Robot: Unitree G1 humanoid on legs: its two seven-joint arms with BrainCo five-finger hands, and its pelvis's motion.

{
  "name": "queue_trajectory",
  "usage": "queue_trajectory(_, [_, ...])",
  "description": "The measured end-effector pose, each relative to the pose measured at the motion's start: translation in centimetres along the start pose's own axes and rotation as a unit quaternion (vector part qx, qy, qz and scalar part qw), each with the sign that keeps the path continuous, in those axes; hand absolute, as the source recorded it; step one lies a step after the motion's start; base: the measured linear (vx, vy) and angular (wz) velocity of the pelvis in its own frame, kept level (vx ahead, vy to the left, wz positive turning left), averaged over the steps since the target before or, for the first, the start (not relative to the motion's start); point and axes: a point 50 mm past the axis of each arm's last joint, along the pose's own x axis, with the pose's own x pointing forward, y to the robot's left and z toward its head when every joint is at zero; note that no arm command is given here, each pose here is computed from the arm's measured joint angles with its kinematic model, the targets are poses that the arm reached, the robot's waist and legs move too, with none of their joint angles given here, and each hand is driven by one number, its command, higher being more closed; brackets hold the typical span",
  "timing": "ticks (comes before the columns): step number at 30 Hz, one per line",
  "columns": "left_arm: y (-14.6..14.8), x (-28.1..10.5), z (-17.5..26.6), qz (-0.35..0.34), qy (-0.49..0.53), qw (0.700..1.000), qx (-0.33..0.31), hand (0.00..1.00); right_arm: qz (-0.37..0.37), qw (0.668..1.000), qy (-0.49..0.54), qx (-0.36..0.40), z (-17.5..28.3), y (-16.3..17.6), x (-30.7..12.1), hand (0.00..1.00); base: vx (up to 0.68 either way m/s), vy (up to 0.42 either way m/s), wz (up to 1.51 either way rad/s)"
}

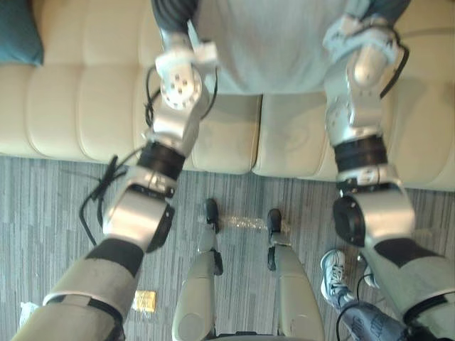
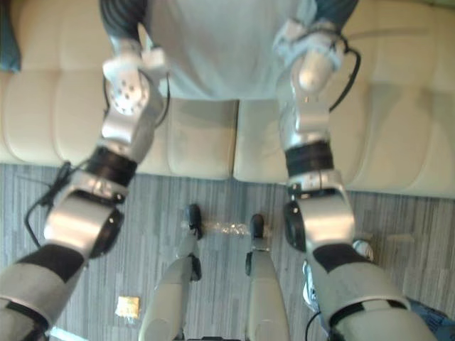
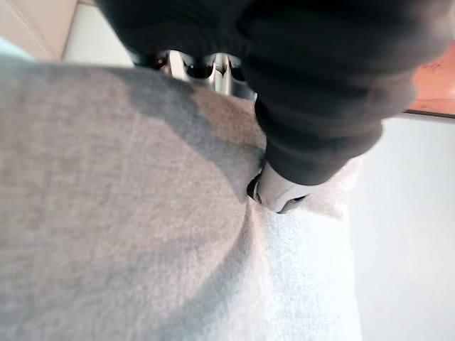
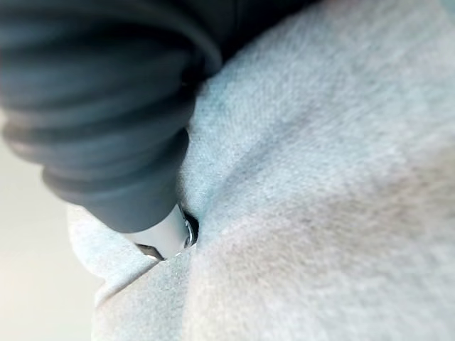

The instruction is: Pick up cushions and gather them together orderly.

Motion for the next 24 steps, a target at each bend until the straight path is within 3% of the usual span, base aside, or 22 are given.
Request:
queue_trajectory(9, [-0.8, 2.7, 4.9, 0.023, -0.061, 0.997, -0.042, 1.00, 0.003, 0.998, -0.067, 0.014, 4.8, 3.5, 1.6, 1.00, 0.05, -0.067, 0.00])
queue_trajectory(10, [-0.8, 2.7, 4.9, 0.024, -0.060, 0.997, -0.043, 0.00, 0.002, 0.998, -0.066, 0.012, 4.8, 3.5, 1.6, 0.00, 0.04, -0.065, 0.03])
queue_trajectory(20, [-1.9, 3.2, 7.8, 0.028, -0.100, 0.992, -0.074, 0.00, -0.030, 0.993, -0.115, 0.010, 8.0, 3.7, 2.4, 0.00, 0.00, -0.111, 0.08])
queue_trajectory(24, [-2.2, 3.0, 8.2, 0.016, -0.111, 0.990, -0.082, 0.00, -0.044, 0.991, -0.126, 0.005, 8.3, 1.6, 3.0, 0.00, -0.03, -0.096, 0.03])
